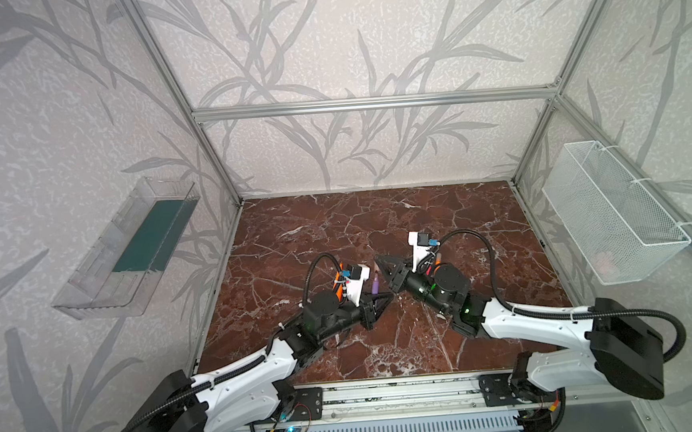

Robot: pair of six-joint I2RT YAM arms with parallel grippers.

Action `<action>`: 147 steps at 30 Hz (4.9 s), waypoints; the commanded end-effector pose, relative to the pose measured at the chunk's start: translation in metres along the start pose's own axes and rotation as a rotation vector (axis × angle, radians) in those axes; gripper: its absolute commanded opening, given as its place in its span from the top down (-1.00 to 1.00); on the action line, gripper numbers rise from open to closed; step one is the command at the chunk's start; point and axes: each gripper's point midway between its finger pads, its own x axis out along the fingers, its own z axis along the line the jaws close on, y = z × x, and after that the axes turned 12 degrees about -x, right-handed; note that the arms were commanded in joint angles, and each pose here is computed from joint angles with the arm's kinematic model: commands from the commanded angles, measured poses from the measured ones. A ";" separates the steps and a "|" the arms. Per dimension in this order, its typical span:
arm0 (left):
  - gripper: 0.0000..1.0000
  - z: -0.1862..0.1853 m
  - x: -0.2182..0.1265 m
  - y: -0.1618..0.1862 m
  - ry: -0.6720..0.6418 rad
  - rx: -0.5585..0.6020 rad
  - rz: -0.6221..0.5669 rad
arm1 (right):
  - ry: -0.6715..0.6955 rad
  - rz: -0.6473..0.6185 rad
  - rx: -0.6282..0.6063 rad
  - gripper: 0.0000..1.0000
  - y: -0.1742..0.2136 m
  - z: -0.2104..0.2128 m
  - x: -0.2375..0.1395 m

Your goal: Insert the pens into the pen caps

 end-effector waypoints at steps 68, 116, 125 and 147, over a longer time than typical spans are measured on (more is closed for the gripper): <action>1.00 -0.042 -0.025 -0.021 0.174 0.024 -0.070 | -0.216 0.015 -0.145 0.44 0.012 0.041 -0.029; 1.00 -0.022 -0.024 -0.047 -0.031 0.157 -0.131 | -0.209 0.208 -0.081 1.00 0.030 0.054 -0.003; 1.00 -0.033 -0.039 -0.102 -0.098 0.250 -0.289 | -0.245 0.250 -0.051 1.00 0.052 0.048 -0.017; 1.00 0.001 -0.065 -0.180 -0.107 0.058 -0.454 | -0.368 0.378 -0.081 1.00 0.119 0.101 -0.035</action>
